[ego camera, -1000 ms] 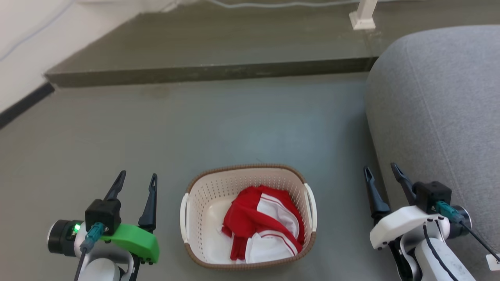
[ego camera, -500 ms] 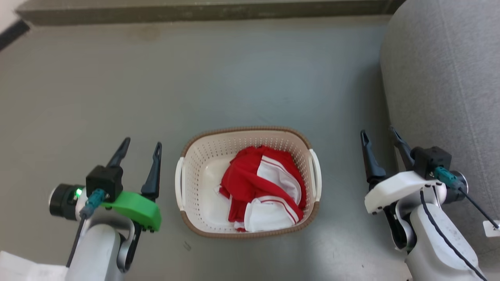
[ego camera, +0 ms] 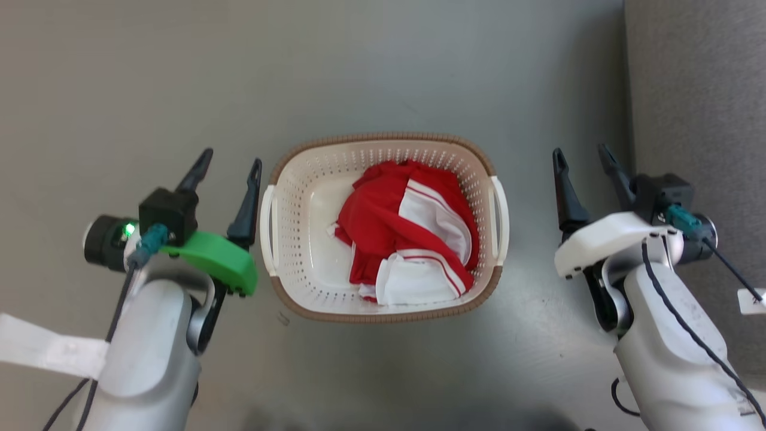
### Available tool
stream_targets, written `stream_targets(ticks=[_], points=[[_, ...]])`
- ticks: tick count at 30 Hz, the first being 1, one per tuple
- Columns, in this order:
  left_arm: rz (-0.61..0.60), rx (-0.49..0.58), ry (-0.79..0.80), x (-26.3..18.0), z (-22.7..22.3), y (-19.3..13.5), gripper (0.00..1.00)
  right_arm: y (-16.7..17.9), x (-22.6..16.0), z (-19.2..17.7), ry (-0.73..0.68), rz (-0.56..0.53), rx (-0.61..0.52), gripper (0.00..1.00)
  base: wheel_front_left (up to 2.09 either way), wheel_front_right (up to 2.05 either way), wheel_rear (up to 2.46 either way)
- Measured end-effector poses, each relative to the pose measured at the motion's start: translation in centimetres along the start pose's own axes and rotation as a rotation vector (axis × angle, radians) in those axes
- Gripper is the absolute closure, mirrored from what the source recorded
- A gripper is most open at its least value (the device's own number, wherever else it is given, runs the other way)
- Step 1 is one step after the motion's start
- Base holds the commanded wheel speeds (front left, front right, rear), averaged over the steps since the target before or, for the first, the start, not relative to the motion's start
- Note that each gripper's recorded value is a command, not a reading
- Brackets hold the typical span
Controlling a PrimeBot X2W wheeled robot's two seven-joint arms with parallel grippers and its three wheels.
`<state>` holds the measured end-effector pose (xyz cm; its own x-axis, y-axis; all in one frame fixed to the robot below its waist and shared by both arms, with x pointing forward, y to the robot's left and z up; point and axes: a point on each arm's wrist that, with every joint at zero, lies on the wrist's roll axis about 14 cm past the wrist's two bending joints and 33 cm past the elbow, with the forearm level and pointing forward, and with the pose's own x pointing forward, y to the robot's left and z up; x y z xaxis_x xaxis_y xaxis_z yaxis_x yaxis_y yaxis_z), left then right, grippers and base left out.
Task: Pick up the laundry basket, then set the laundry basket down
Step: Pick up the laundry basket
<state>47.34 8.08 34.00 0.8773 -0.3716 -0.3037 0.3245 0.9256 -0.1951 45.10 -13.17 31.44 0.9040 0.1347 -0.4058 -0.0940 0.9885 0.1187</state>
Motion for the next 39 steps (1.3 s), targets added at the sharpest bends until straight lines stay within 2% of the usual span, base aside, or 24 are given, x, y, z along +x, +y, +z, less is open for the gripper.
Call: stream_targets(ticks=[8,15,21,26,32,39], points=[[0.016,-0.036,0.083,3.3,-3.0,2.0,0.0,1.1,4.0,-2.4,0.058,0.048,-0.03,0.0,0.0,0.0,0.0],[0.009,-0.051,0.192,5.0,-7.3,2.8,0.0,1.5,5.9,-6.6,0.154,0.073,-0.036,0.0,0.0,0.0,0.0],[0.019,-0.078,0.302,4.9,-11.7,3.2,0.0,1.8,5.9,-11.1,0.265,0.09,-0.037,0.0,0.0,0.0,0.0],[0.007,-0.086,0.363,4.7,-14.1,2.8,0.0,2.2,5.8,-13.2,0.319,0.112,-0.044,0.0,0.0,0.0,0.0],[-0.037,-0.103,0.438,4.1,-16.8,1.3,0.0,2.2,5.5,-15.4,0.378,0.121,-0.051,0.0,0.0,0.0,0.0],[-0.01,-0.14,0.527,3.0,-19.2,1.7,0.0,2.9,5.0,-17.0,0.43,0.155,-0.05,0.0,0.0,0.0,0.0]])
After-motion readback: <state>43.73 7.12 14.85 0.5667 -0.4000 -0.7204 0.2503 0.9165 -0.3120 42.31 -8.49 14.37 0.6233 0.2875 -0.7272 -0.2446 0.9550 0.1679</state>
